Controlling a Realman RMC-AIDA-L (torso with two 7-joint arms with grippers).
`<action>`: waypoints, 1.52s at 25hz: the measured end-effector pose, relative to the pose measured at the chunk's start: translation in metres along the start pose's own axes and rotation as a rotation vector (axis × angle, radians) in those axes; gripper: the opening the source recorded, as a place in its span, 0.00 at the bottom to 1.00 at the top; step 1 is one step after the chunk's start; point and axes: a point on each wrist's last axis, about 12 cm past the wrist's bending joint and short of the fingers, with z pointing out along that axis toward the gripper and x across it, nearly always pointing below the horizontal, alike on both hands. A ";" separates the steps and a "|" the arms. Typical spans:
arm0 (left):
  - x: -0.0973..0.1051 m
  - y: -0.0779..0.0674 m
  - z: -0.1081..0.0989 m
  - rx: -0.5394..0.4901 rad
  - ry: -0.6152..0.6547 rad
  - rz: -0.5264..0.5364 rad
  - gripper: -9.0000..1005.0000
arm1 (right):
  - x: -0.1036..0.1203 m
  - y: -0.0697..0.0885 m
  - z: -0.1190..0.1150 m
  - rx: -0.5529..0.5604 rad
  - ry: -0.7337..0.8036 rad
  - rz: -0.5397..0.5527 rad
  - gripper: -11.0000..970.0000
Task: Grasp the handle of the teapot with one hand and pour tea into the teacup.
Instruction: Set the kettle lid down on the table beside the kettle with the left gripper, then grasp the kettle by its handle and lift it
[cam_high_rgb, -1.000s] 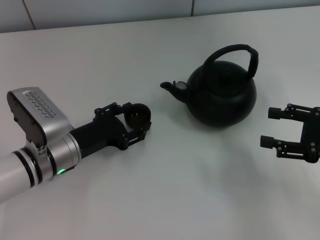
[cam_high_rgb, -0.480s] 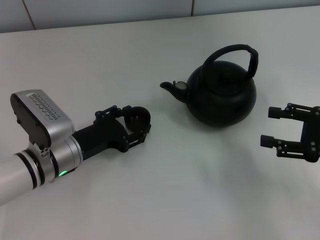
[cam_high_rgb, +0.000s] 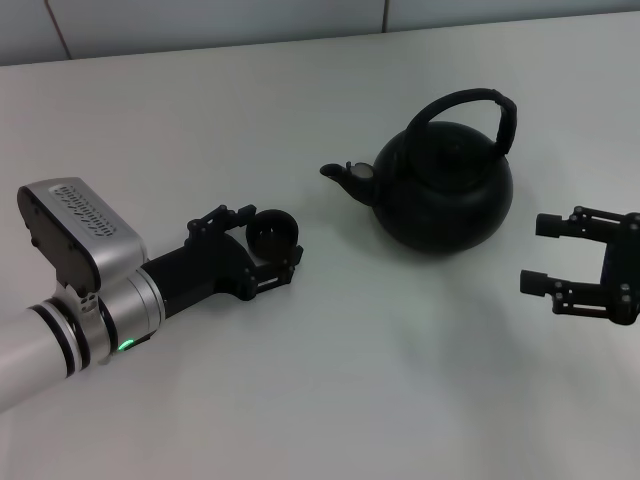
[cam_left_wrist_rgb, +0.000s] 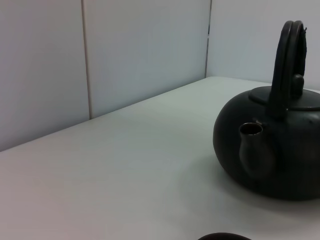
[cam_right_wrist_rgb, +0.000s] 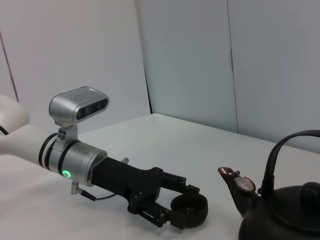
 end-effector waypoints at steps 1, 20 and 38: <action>0.000 0.000 0.000 0.000 0.000 0.000 0.78 | 0.000 0.000 0.000 0.000 0.000 0.001 0.76; 0.010 0.014 -0.077 -0.012 -0.245 -0.011 0.86 | 0.001 0.000 -0.002 0.019 -0.011 0.007 0.76; 0.033 0.000 -0.181 0.041 -0.286 0.026 0.86 | 0.004 0.005 0.002 0.013 -0.032 0.020 0.76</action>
